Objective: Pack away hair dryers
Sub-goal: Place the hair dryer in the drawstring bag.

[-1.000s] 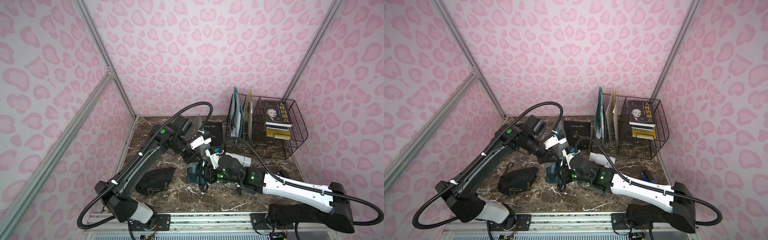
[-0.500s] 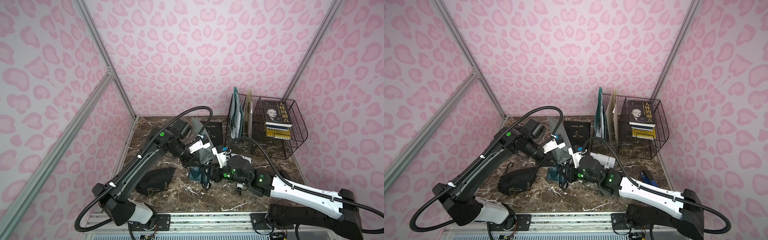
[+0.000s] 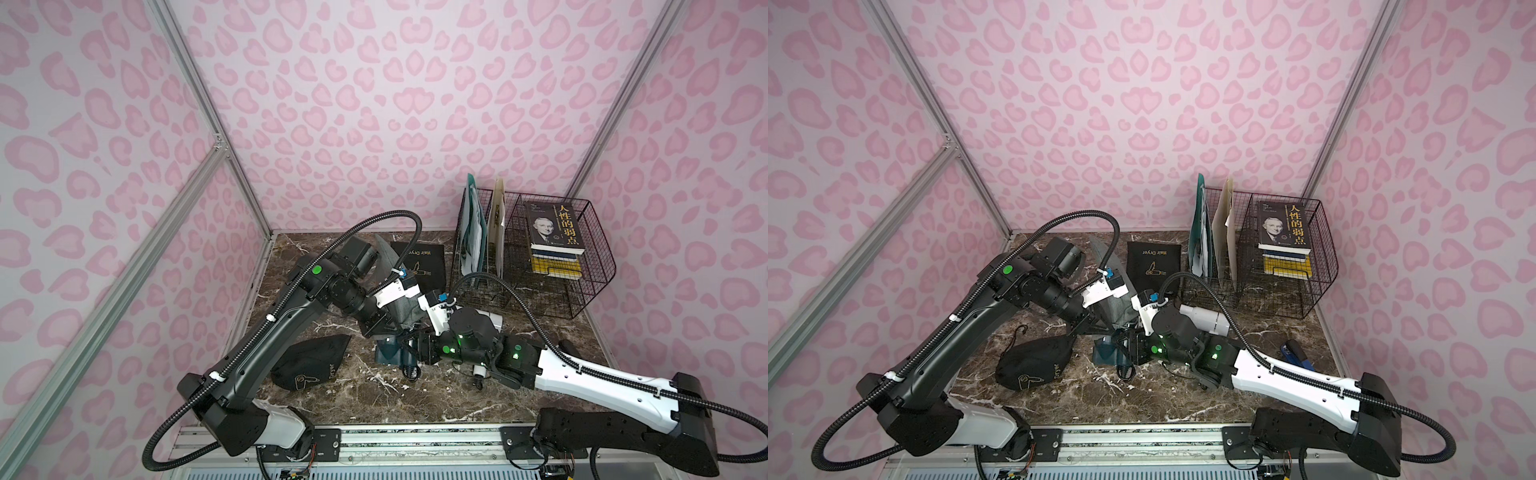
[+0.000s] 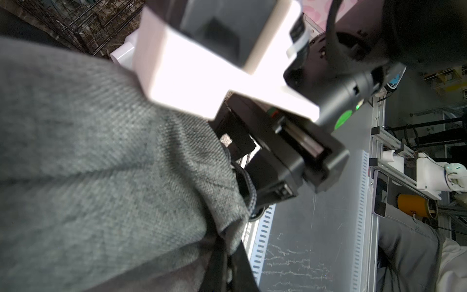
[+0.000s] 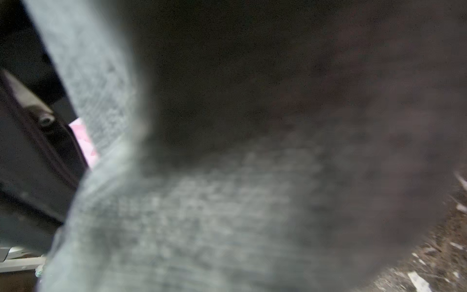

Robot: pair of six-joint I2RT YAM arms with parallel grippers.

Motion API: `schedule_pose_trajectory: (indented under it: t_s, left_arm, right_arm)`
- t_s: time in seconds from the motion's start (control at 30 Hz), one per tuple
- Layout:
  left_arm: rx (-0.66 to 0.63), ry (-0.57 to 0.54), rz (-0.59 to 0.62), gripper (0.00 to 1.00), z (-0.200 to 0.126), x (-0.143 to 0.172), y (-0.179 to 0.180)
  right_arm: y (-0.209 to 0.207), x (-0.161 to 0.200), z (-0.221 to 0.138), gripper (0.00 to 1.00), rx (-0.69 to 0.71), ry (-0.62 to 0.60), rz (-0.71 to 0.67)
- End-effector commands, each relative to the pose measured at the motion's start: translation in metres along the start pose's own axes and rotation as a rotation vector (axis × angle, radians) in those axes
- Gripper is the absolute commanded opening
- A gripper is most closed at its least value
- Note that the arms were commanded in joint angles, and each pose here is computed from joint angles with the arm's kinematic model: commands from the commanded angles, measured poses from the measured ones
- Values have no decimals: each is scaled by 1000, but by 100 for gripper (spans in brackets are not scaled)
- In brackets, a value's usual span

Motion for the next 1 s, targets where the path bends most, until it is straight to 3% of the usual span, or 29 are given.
schedule_pose_trajectory:
  t_s: [0.0,0.63,0.97]
  left_arm:
    - [44,8,-13,2,2,0,-2]
    - [53,46,-92,2,24,40,-1]
    - [-3,29,-98,2,17,21,7]
  right_arm:
    - [7,-2,3,0,-16,13,-37]
    - [-7,-9,-11,0,-124,-37,42]
    - [-15,0,9,3,-110,48,84]
Point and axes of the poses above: each gripper's point midway between its finger pads, its own z axis out along the fingers, its own y axis along the line the jaws close on, x = y × z, the point moved 7 cm from there along -z, back along the fingers, and after that the axes turned 4 degrees about z, right-handed, at the moved point
